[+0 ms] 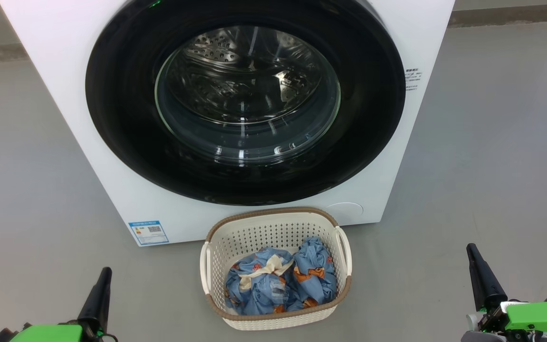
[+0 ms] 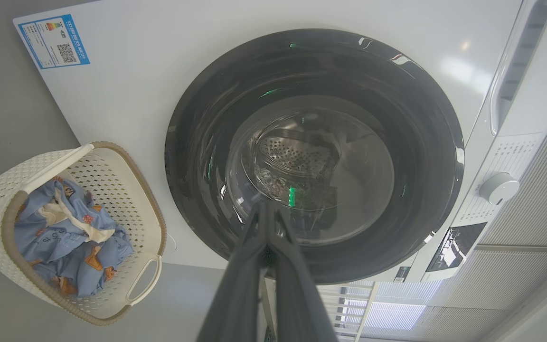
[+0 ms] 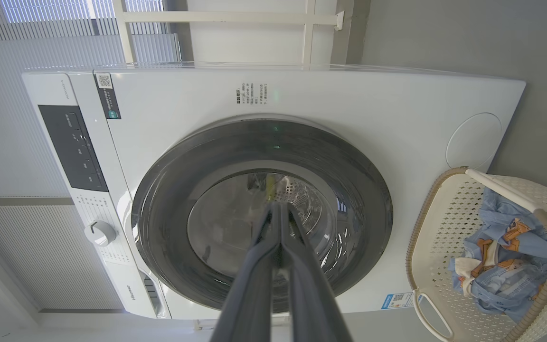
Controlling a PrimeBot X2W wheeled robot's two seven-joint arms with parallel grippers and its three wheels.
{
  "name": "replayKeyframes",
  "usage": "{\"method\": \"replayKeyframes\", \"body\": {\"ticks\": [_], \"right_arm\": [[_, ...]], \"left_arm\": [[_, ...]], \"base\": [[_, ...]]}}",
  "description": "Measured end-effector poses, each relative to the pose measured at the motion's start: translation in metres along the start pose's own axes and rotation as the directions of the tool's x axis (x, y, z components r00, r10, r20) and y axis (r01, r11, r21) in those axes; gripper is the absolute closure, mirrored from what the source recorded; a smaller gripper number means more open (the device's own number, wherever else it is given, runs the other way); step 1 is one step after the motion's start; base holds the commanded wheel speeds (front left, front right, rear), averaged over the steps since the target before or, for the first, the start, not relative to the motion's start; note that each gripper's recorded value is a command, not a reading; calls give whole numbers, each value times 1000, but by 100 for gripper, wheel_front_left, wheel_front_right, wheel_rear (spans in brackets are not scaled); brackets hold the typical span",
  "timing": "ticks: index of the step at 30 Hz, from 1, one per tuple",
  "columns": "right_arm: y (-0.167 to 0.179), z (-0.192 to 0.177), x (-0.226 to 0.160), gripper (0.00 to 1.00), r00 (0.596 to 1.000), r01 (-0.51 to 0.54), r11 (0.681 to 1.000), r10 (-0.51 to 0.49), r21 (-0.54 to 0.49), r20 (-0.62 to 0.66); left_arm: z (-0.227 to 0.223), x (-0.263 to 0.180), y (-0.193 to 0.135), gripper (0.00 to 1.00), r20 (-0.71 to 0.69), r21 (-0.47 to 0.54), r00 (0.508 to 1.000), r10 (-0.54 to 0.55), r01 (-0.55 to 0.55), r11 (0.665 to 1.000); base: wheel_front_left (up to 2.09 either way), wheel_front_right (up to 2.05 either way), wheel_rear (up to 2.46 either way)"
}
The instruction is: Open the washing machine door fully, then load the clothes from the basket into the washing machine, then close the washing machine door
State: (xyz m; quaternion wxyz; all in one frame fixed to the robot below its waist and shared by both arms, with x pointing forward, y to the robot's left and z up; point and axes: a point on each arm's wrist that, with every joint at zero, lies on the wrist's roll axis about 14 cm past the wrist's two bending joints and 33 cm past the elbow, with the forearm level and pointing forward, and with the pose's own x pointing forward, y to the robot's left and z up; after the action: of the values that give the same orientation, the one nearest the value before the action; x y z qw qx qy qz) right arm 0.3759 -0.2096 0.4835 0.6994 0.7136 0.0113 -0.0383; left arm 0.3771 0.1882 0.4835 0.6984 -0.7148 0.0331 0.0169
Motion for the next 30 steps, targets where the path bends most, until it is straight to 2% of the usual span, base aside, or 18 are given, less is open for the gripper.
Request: {"method": "replayKeyframes", "body": {"ticks": [30], "right_arm": [[0, 0, 0, 100, 1000, 0, 1000, 0, 0, 0]], "left_arm": [[0, 0, 0, 100, 0, 0, 1000, 1, -1, 1000]], "base": [[0, 0, 0]]}}
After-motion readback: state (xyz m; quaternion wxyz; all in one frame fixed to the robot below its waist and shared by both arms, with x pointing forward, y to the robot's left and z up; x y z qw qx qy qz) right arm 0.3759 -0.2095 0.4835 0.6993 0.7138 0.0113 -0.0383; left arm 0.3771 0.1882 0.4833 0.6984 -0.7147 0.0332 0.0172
